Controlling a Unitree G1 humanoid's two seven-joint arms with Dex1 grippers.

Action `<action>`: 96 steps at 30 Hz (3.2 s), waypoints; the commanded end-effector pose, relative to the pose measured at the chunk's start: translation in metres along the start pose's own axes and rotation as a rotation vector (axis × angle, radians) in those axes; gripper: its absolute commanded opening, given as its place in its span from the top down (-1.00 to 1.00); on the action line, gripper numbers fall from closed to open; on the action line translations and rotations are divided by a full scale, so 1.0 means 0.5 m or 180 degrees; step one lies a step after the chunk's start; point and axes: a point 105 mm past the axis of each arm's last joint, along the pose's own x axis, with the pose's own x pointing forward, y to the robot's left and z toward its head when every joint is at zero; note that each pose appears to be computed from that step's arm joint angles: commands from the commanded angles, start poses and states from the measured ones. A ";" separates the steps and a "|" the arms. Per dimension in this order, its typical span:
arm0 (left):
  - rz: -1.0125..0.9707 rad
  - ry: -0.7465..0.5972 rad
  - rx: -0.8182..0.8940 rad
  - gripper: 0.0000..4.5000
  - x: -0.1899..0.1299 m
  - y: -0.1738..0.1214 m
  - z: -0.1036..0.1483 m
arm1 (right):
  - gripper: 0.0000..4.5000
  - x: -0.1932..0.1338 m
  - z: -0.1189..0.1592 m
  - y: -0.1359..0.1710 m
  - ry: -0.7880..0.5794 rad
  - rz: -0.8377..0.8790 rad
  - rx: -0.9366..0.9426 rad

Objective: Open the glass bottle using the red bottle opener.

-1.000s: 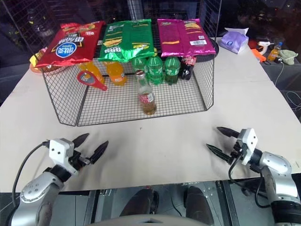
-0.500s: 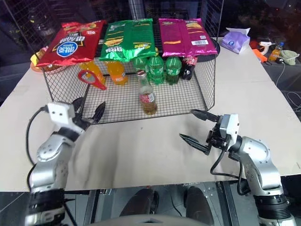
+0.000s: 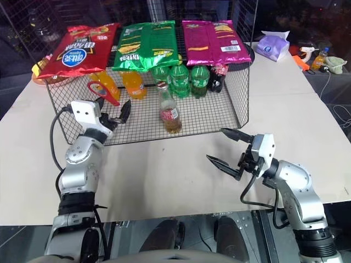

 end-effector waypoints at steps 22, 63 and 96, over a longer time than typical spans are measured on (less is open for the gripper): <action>0.0341 -0.0537 0.0046 -1.00 0.016 0.031 0.091 | -0.97 -0.010 -0.013 -0.001 0.0045 -0.0071 -0.0120; 0.0166 -0.0588 0.0231 -0.04 -0.021 0.013 0.135 | -1.00 -0.020 -0.034 -0.012 0.0105 -0.0192 -0.0168; -0.2117 0.0167 -0.1682 -0.04 -0.093 -0.325 0.096 | -1.00 0.041 -0.074 0.009 0.1203 -0.0377 0.0138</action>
